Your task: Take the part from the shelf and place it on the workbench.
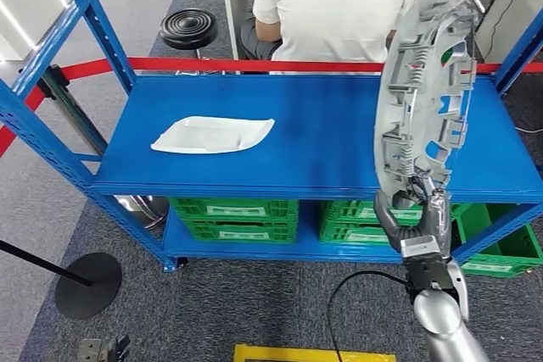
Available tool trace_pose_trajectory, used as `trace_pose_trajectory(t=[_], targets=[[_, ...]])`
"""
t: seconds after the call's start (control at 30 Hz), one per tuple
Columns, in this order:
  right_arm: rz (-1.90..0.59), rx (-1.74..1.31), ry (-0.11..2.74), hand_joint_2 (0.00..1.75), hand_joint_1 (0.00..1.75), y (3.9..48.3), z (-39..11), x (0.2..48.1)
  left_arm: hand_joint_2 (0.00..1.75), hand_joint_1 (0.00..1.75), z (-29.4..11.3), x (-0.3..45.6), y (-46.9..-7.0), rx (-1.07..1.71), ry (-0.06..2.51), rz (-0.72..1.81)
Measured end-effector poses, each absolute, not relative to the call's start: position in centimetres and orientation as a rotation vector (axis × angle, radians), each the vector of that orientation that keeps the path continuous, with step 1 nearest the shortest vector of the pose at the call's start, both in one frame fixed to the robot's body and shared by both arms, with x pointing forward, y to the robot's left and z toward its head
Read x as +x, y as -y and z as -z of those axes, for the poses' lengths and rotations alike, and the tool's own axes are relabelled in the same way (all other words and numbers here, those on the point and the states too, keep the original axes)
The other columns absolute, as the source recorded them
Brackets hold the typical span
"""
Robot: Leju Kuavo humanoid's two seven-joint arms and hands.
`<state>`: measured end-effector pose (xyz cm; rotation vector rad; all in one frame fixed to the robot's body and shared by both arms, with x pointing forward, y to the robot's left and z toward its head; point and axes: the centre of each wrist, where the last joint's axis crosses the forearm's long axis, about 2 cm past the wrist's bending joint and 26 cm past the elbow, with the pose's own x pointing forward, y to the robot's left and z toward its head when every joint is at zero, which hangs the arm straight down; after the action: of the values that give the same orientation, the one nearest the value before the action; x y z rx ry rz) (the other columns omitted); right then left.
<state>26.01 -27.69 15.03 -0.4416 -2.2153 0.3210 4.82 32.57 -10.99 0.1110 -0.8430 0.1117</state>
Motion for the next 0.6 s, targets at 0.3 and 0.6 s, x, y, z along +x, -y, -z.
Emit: trace_pose_trajectory(t=[0.3,0.6], targets=[[-0.106,0.286,2.52,1.75,1.75,24.5,-20.0,22.9,0.0,0.0,11.0,4.7,-32.5,0.085,0.843,-0.145],[-0.286,1.086,2.492,1.75,1.75,20.5,-23.0,19.4,0.0,0.0,11.0,4.5,-32.7,0.101,0.817,-0.152]])
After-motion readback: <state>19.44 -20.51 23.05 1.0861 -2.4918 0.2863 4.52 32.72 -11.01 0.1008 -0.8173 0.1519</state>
